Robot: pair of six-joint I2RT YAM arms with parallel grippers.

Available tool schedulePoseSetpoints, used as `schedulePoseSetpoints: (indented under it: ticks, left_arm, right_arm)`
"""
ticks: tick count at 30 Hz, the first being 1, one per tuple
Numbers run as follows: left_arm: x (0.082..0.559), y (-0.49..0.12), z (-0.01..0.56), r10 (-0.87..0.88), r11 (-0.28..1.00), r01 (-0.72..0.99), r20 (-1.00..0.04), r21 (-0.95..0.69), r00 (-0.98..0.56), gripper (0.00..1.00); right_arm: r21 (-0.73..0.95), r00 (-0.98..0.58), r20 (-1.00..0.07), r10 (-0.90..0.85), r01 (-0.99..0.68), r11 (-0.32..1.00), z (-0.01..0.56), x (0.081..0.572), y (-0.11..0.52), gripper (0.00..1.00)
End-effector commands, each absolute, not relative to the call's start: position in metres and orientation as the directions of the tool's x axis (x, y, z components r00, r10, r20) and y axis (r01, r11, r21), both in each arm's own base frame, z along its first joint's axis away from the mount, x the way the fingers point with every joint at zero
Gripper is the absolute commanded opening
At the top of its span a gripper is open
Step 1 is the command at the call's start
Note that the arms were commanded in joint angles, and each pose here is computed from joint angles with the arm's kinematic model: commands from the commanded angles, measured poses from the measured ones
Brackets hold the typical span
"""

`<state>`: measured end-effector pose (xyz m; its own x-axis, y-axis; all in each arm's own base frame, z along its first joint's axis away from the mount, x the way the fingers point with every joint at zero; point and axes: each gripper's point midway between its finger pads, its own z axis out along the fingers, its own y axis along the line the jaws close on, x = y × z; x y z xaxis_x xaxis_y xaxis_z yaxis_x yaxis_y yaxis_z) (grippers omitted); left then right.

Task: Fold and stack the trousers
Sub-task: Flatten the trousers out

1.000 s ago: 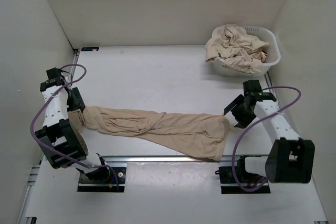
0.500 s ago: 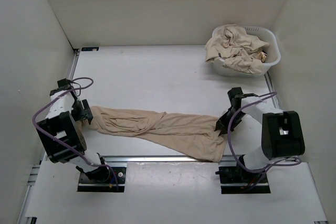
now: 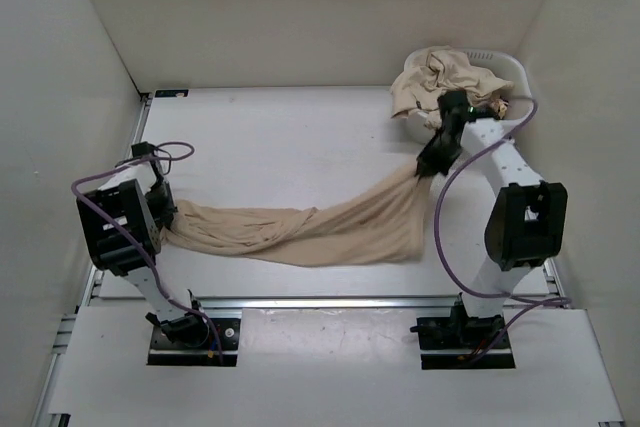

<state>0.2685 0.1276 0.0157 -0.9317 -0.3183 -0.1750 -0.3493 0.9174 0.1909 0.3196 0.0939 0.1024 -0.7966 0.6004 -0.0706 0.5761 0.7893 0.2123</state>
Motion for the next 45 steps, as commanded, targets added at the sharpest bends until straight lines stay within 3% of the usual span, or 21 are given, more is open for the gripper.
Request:
schedulePoseSetpoints:
  ticks: [1, 4, 5, 8, 10, 11, 14, 15, 19, 20, 21, 26, 31, 33, 38, 41, 45]
  left_arm:
    - [0.304, 0.146, 0.03, -0.309, 0.9, -0.376, -0.285, 0.22, -0.907, 0.14]
    - [0.352, 0.168, 0.084, -0.297, 0.88, -0.423, -0.447, 0.213, -0.844, 0.14]
    - [0.377, 0.184, 0.126, -0.288, 0.866, -0.459, -0.552, 0.199, -0.782, 0.14]
    - [0.391, 0.193, 0.183, -0.282, 0.859, -0.479, -0.614, 0.181, -0.737, 0.14]
    - [0.378, 0.191, 0.187, -0.302, 0.86, -0.477, -0.573, 0.181, -0.762, 0.14]
    - [0.371, 0.19, 0.197, -0.306, 0.861, -0.481, -0.582, 0.168, -0.753, 0.14]
    - [0.335, 0.176, 0.174, -0.33, 0.868, -0.461, -0.483, 0.181, -0.811, 0.14]
    - [0.315, 0.167, 0.156, -0.341, 0.873, -0.45, -0.424, 0.188, -0.839, 0.19]
    - [0.268, 0.154, 0.117, -0.372, 0.877, -0.433, -0.278, 0.209, -0.886, 0.65]
    - [0.265, 0.153, 0.113, -0.373, 0.878, -0.431, -0.266, 0.21, -0.889, 0.82]
    - [0.263, 0.156, 0.11, -0.385, 0.873, -0.439, -0.254, 0.21, -0.887, 0.85]
    - [0.269, 0.142, 0.109, -0.391, 0.899, -0.418, -0.193, 0.131, -0.9, 0.9]
    - [0.259, 0.135, 0.088, -0.387, 0.907, -0.4, -0.115, 0.132, -0.915, 0.9]
    - [0.273, 0.135, 0.081, -0.376, 0.912, -0.393, -0.146, 0.12, -0.915, 0.92]
    - [0.328, 0.072, 0.087, -0.231, 0.973, -0.227, -0.224, -0.046, -0.947, 0.95]
    - [0.352, 0.042, 0.074, -0.129, 0.992, -0.125, -0.279, -0.032, -0.952, 0.95]
    - [0.337, 0.051, 0.032, -0.073, 0.984, -0.095, -0.152, 0.148, -0.986, 0.94]
  right_arm:
    - [0.29, -0.785, -0.335, 0.522, 0.441, 0.849, 0.201, 0.384, 0.078, 0.0]
    - [0.306, -0.754, -0.437, 0.49, 0.388, 0.87, 0.251, 0.402, 0.07, 0.0]
    - [0.323, -0.726, -0.48, 0.493, 0.376, 0.868, 0.273, 0.406, 0.068, 0.0]
    - [0.285, -0.711, -0.503, 0.491, 0.4, 0.871, 0.281, 0.376, 0.053, 0.0]
    - [0.281, -0.688, -0.52, 0.506, 0.421, 0.862, 0.285, 0.349, 0.043, 0.0]
    - [0.249, -0.719, -0.471, 0.51, 0.447, 0.859, 0.257, 0.333, 0.041, 0.0]
    - [0.228, -0.692, -0.471, 0.547, 0.504, 0.833, 0.239, 0.297, 0.026, 0.0]
    - [0.189, -0.711, -0.415, 0.568, 0.543, 0.818, 0.208, 0.279, 0.021, 0.0]
    - [0.159, -0.73, -0.352, 0.586, 0.57, 0.806, 0.158, 0.243, 0.018, 0.0]
    - [0.144, -0.738, -0.335, 0.586, 0.574, 0.806, 0.146, 0.239, 0.018, 0.0]
    - [0.143, -0.743, -0.309, 0.593, 0.58, 0.802, 0.136, 0.234, 0.021, 0.0]
    - [0.074, -0.779, -0.231, 0.582, 0.583, 0.809, 0.093, 0.209, 0.019, 0.0]
    - [0.023, -0.78, -0.254, 0.571, 0.586, 0.81, 0.087, 0.201, 0.009, 0.0]
    - [0.011, -0.779, -0.26, 0.57, 0.588, 0.809, 0.085, 0.198, 0.007, 0.0]
    - [-0.026, -0.796, -0.236, 0.558, 0.579, 0.815, 0.078, 0.193, 0.002, 0.0]
    - [-0.031, -0.798, -0.228, 0.557, 0.578, 0.815, 0.076, 0.193, 0.002, 0.0]
    - [-0.047, -0.795, -0.225, 0.564, 0.587, 0.808, 0.076, 0.19, -0.001, 0.0]
